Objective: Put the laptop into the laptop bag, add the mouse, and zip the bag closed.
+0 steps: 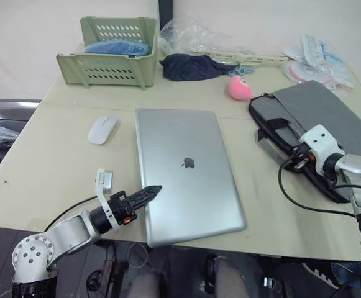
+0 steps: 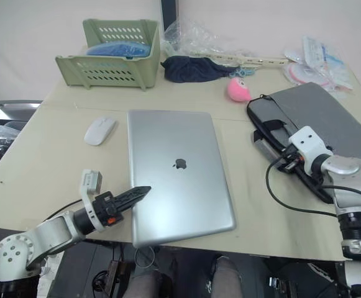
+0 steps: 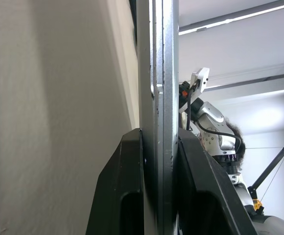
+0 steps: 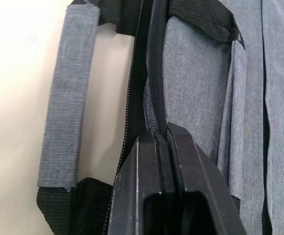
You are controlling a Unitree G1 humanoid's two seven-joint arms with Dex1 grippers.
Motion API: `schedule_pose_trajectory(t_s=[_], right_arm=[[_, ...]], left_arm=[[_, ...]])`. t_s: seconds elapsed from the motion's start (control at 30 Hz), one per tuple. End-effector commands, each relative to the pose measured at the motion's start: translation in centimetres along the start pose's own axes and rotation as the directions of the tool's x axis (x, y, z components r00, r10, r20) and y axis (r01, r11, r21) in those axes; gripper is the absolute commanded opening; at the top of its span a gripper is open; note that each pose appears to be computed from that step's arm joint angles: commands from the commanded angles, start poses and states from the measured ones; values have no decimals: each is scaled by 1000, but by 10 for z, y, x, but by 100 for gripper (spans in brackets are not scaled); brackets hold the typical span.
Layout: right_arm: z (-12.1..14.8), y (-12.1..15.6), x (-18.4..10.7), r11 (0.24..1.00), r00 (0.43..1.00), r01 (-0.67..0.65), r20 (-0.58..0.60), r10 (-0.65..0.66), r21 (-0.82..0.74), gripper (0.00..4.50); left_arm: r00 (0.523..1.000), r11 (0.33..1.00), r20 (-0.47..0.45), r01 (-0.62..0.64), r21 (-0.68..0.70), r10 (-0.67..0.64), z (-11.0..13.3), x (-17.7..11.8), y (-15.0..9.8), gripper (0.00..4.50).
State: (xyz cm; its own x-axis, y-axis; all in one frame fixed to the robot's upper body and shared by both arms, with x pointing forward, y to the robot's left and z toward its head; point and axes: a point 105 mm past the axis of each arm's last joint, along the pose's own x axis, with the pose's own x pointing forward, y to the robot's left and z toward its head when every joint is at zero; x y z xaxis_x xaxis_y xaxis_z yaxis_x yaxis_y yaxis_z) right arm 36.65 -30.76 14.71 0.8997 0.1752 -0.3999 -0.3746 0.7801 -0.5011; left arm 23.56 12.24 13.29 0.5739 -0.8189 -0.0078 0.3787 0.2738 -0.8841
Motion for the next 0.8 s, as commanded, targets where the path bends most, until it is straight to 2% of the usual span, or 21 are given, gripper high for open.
schedule_pose_trajectory(t_s=[0.03,0.2,0.5,0.57,0.7,0.8], right_arm=[[15,-13,-14,1000,999,21,43,-22,22,1],[34,-13,-27,988,997,-40,72,30,151,1],[64,-2,-35,932,988,-137,117,103,334,1],[70,0,-37,922,985,-155,132,115,354,1],[95,6,-41,900,971,-211,185,149,382,1],[103,10,-41,891,967,-224,202,154,394,1]], left_arm=[[988,988,14,153,30,-153,3,1,-32,32],[987,987,-6,161,28,-161,2,4,-32,32],[978,978,-25,207,21,-207,17,10,-36,32],[975,975,-12,223,2,-223,22,12,-37,32],[968,969,-51,243,-35,-244,29,21,-34,32],[968,969,-71,238,-62,-242,30,30,-31,32]])
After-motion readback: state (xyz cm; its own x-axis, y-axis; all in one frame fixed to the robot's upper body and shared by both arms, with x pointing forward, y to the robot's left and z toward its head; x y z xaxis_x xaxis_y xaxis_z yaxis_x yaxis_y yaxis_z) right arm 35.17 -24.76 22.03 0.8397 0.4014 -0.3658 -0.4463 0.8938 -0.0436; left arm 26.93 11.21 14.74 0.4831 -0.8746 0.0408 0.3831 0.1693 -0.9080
